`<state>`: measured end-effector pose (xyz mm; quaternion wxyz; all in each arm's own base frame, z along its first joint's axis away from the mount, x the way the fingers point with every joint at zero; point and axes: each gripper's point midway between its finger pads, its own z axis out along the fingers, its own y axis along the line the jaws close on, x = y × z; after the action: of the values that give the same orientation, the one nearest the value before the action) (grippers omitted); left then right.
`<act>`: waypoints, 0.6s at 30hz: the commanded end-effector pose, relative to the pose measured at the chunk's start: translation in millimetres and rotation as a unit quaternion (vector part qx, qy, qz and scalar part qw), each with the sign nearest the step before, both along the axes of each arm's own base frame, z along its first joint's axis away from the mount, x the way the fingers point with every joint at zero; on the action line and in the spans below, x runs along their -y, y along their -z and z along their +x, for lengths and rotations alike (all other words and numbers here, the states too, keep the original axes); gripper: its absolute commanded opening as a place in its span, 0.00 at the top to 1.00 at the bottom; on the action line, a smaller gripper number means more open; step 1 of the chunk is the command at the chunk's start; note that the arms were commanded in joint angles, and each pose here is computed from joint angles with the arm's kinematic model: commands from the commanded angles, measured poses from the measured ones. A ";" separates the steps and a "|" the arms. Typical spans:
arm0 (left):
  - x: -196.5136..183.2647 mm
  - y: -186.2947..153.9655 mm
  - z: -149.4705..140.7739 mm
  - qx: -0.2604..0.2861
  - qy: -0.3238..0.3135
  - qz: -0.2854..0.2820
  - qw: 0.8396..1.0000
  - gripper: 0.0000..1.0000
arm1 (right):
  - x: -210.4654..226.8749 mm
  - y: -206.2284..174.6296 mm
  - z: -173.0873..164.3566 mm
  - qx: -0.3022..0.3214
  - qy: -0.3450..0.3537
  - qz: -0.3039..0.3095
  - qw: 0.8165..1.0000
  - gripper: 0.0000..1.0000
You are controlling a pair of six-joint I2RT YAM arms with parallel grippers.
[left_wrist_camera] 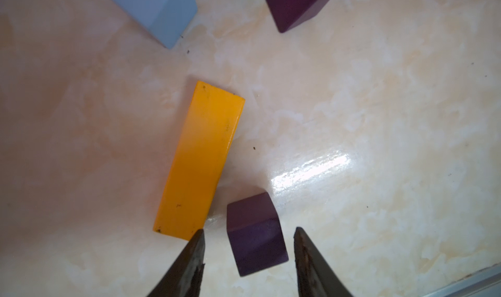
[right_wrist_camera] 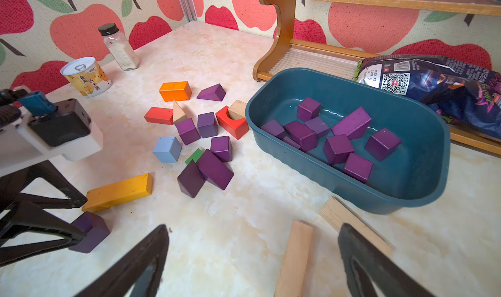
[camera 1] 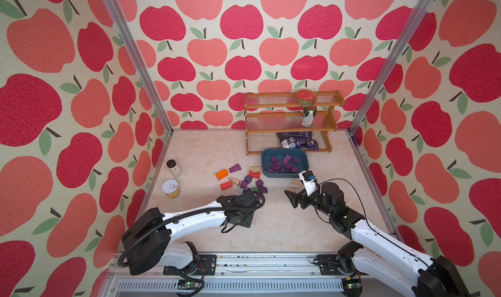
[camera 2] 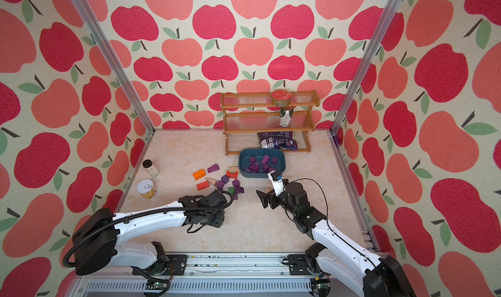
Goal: Pick purple bricks into the storage bin
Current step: Pick up the building block from the center of the board.
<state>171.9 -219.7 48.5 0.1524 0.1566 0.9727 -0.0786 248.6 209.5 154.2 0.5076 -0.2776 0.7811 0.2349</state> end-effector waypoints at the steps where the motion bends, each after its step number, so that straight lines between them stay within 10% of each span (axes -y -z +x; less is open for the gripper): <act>1: 6.8 -1.8 2.9 0.003 0.001 0.000 1.000 0.49 | 0.8 -1.4 -0.5 0.014 0.000 -0.005 1.000 0.01; 18: 2.9 18.0 3.7 -0.013 -0.002 0.039 0.999 0.56 | 6.5 3.2 2.4 0.012 0.018 -0.013 1.000 0.01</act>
<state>172.0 -221.5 28.4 0.1287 0.1611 0.9770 -0.0537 251.8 204.6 151.4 0.5106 -0.2689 0.7861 0.2213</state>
